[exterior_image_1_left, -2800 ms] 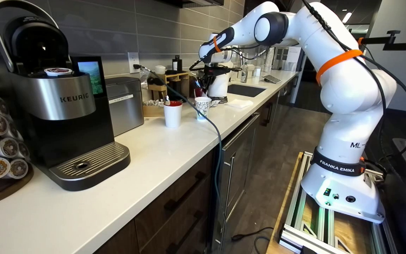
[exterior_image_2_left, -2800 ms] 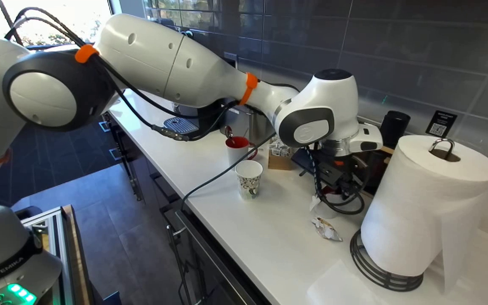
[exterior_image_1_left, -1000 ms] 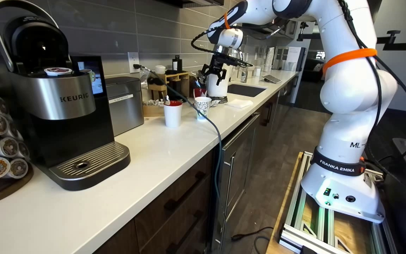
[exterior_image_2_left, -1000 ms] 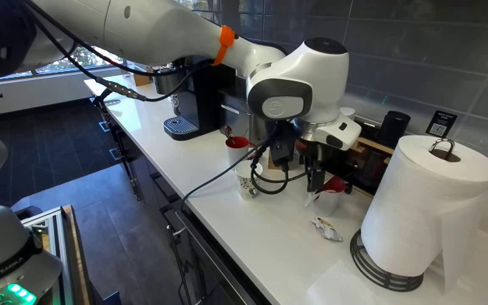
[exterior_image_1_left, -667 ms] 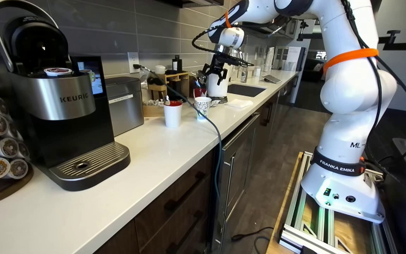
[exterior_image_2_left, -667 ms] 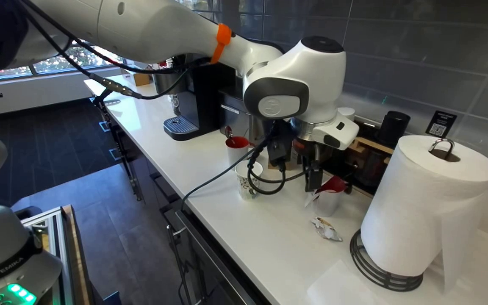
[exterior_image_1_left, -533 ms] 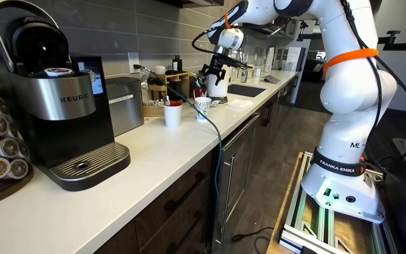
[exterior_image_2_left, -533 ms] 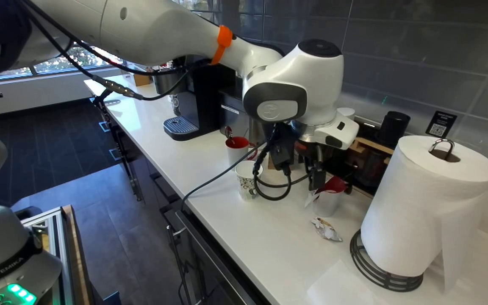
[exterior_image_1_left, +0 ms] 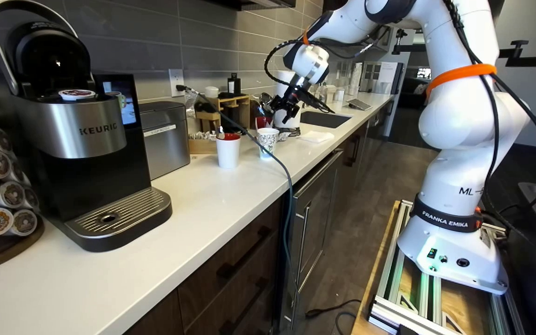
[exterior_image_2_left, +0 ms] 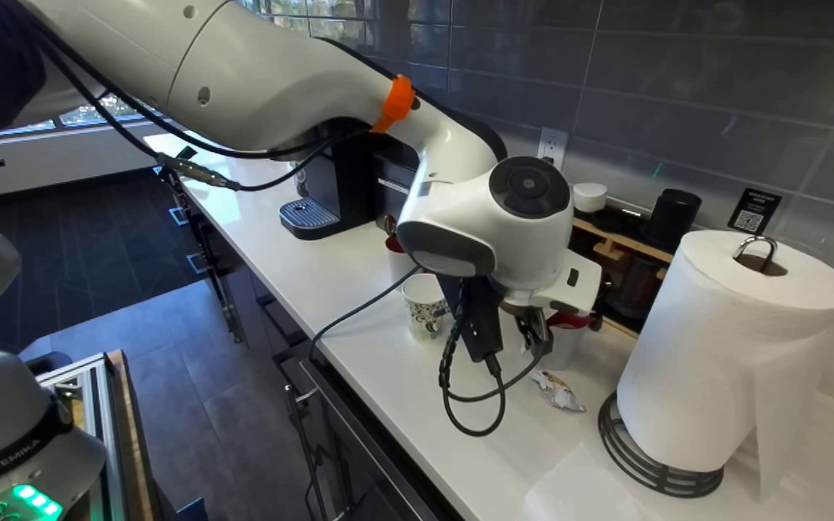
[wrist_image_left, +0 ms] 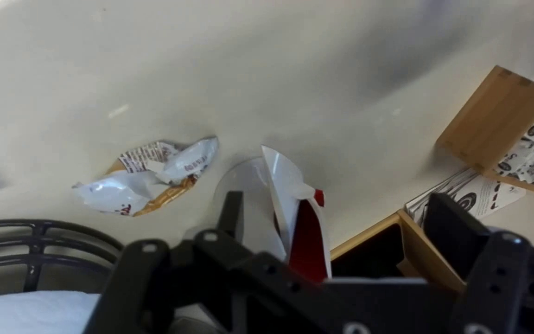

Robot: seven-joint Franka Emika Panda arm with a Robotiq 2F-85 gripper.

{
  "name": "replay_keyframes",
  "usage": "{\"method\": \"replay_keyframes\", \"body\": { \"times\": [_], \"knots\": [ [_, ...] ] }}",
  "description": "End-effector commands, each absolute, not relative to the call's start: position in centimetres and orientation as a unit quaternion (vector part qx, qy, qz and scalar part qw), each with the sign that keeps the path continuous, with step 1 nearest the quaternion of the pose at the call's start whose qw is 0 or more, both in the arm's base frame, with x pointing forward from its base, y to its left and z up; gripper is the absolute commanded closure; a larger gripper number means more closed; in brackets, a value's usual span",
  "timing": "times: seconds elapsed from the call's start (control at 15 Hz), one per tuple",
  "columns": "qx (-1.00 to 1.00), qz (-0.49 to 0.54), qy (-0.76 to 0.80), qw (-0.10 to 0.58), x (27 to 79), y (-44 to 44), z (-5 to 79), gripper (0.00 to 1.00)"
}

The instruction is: Remove a piece out of the broken cup

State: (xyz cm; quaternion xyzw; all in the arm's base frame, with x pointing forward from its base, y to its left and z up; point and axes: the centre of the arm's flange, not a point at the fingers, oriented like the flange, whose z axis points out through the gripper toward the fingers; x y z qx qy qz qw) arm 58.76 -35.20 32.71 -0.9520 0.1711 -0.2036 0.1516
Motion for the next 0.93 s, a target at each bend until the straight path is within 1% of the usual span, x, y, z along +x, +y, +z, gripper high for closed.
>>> {"method": "replay_keyframes", "body": {
  "times": [0.0,0.13,0.4,0.6,0.67,0.87],
  "knots": [
    [-0.949,-0.218,0.158,0.165,57.1,-34.6,30.6,0.00],
    [-0.947,-0.228,0.152,0.169,57.4,-33.8,30.0,0.00],
    [-0.947,-0.244,0.159,0.133,58.5,-32.5,28.9,0.00],
    [-0.947,-0.254,0.165,0.102,59.5,-32.1,27.8,0.02],
    [-0.947,-0.256,0.165,0.097,59.8,-32.0,27.5,0.06],
    [-0.947,-0.261,0.169,0.082,60.6,-32.2,26.6,0.06]
  ]
}}
